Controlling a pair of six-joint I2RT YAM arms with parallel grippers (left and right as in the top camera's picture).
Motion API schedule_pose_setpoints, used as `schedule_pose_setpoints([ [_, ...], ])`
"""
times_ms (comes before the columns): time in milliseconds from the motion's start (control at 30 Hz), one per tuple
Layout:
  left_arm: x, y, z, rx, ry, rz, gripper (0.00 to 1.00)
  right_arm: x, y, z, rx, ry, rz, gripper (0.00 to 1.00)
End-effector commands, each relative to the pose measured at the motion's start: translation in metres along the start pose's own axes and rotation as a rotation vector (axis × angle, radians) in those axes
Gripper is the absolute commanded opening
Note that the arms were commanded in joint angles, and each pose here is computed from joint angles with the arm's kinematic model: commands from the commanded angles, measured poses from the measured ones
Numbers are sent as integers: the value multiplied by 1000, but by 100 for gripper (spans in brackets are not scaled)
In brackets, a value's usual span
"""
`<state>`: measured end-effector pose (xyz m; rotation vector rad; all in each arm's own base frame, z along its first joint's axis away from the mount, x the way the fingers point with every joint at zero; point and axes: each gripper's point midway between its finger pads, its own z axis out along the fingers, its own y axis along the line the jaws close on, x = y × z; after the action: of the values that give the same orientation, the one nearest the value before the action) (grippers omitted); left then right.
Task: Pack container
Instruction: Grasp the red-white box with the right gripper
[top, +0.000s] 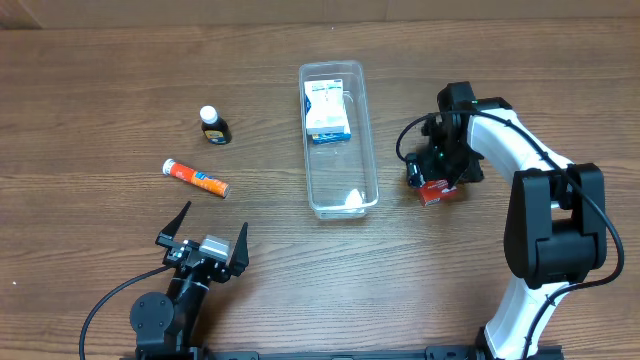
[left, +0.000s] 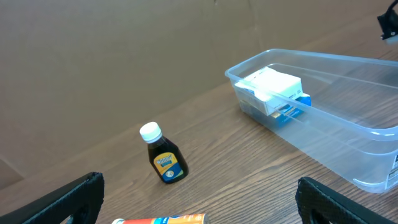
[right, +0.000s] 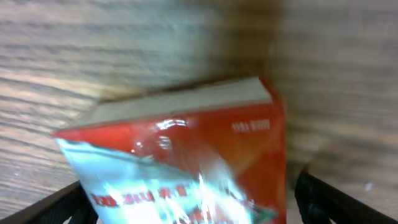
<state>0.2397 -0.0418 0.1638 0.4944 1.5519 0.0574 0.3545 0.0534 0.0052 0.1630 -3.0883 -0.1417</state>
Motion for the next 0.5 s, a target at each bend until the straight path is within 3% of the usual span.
schedule_pose_setpoints([
  [0,1,2,0,-11,1,-13,100,8,1,1,-9,34,181,100],
  [233,1,2,0,-12,1,-14,100,-17,-9,1,46,-72,170,100],
  [267,1,2,0,-12,1,-13,100,-20,-12,0,59,-86,167,96],
  [333,1,2,0,-12,1,-13,100,-22,-15,0,80,-96,147,76],
  [467,1,2,0,-12,1,-13,100,-19,-15,-1,81,-84,153,66],
])
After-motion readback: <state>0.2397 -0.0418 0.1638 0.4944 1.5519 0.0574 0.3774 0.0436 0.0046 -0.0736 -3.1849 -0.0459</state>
